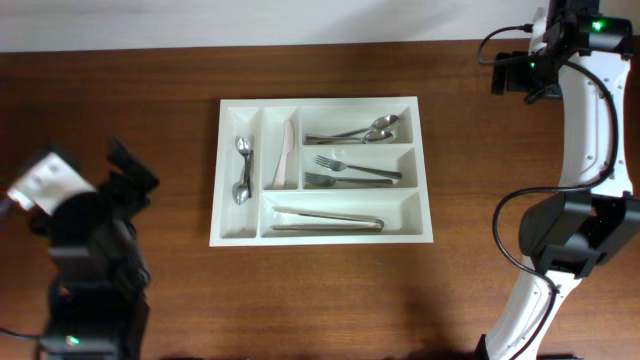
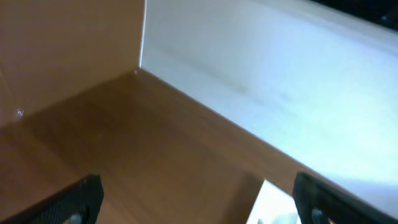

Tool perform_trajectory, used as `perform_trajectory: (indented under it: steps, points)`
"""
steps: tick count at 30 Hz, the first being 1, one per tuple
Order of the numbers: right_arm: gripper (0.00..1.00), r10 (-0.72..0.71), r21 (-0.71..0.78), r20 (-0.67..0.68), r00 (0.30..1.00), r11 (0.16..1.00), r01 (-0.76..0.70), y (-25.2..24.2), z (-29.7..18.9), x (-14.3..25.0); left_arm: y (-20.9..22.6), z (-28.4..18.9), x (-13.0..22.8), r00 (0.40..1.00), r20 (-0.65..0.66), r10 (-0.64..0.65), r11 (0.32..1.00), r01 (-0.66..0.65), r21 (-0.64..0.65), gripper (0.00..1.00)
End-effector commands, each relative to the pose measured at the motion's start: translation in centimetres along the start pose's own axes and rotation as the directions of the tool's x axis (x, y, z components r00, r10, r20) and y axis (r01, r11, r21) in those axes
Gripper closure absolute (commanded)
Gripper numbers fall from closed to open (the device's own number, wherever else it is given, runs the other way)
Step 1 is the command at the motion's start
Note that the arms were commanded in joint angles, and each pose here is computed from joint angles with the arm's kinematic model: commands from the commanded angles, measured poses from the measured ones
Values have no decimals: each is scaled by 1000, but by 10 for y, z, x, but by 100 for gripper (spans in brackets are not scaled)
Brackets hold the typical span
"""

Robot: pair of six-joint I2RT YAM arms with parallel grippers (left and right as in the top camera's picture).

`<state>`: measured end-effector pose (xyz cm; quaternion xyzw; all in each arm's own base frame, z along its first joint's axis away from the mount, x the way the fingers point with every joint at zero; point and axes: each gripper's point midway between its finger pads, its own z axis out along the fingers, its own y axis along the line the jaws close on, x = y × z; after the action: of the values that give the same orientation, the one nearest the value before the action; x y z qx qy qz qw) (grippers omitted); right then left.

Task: Pack container

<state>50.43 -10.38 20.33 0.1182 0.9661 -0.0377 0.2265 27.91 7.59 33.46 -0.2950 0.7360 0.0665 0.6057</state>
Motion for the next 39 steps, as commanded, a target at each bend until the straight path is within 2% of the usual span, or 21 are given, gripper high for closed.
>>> perform_trajectory:
  steps: [1,6,10,14,20,26,39]
  points:
    - [1,8,10,-2,1000,1000,-8,0,2,0,7,4,54,999,-43,9,998,-7,63,1]
    - [1,8,10,-2,1000,1000,-8,0,2,0,17,6,109,999,10,-34,987,32,158,1]
    - [1,8,10,-2,1000,1000,-8,0,2,0,26,5,134,997,54,-62,979,51,195,1]
    - [1,8,10,-2,1000,1000,-8,0,2,0,31,1,142,995,78,-55,978,37,206,1]
    - [1,8,10,-2,1000,1000,-8,0,2,0,28,-8,140,988,132,77,966,-106,235,1]
    - [1,8,10,-2,1000,1000,-8,0,2,0,32,-10,151,990,109,93,964,-117,238,1]
    - [1,8,10,-2,1000,1000,-8,0,2,0,23,-9,182,990,115,81,927,-117,355,1]
